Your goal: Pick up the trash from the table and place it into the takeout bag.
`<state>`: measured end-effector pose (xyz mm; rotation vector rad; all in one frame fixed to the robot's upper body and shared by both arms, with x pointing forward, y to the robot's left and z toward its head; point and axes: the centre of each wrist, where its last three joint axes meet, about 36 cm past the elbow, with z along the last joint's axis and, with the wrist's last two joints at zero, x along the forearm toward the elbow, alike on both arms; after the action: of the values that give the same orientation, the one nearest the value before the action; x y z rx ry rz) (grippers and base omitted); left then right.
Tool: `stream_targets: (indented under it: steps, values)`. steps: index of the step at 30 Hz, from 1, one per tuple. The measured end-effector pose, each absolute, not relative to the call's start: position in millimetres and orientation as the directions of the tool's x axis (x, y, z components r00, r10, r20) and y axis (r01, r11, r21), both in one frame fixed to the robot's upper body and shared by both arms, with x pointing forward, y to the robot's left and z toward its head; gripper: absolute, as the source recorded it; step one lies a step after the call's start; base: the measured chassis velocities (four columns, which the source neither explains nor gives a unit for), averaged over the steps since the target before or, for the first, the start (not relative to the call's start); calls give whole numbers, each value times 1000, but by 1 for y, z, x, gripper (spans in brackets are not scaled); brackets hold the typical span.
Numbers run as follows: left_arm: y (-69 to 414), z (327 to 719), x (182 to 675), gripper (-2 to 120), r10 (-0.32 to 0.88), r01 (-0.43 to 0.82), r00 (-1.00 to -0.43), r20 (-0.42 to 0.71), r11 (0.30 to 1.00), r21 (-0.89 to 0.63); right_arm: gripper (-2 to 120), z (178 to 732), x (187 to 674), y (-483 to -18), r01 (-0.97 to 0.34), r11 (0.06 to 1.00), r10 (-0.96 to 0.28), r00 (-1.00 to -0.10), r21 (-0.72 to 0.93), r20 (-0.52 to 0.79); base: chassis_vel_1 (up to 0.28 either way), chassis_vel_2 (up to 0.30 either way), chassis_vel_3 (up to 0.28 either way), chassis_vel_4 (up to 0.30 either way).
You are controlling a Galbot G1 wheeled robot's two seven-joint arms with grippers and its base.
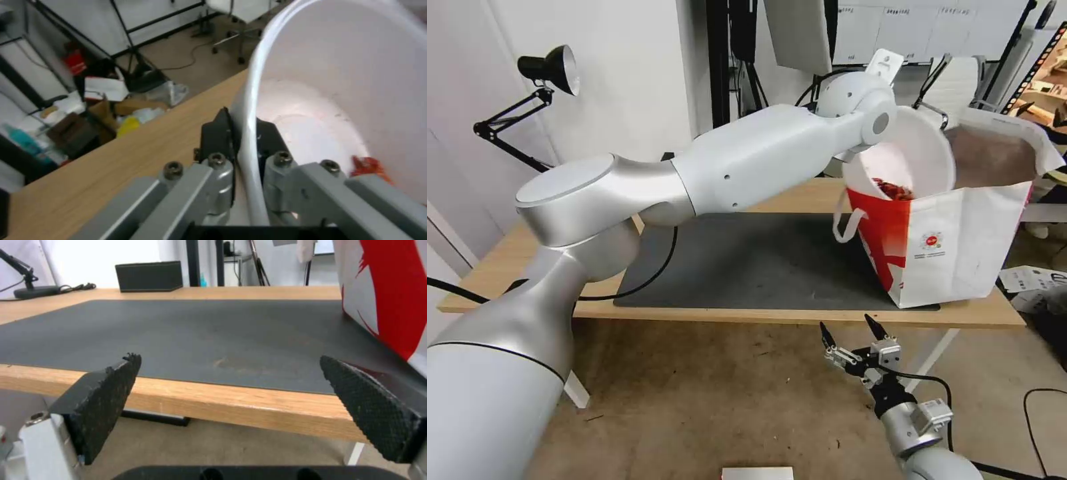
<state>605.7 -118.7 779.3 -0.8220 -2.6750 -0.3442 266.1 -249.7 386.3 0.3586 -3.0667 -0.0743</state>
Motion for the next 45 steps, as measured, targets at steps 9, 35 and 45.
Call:
stream_targets:
  steps: [9,35,45]
  values:
    - [-120,785,600,48,551,614,-758,348,784,95,100,386,266,-250,-229,972,-232,-972,54,47,0,0,0,0]
    - [-91,748,583,100,517,531,-781,350,845,-63,100,386,266,-250,-229,972,-232,-972,54,47,0,0,0,0]
    - [-22,707,565,100,497,487,-825,269,867,-111,100,386,266,-250,-229,972,-232,-972,54,47,0,0,0,0]
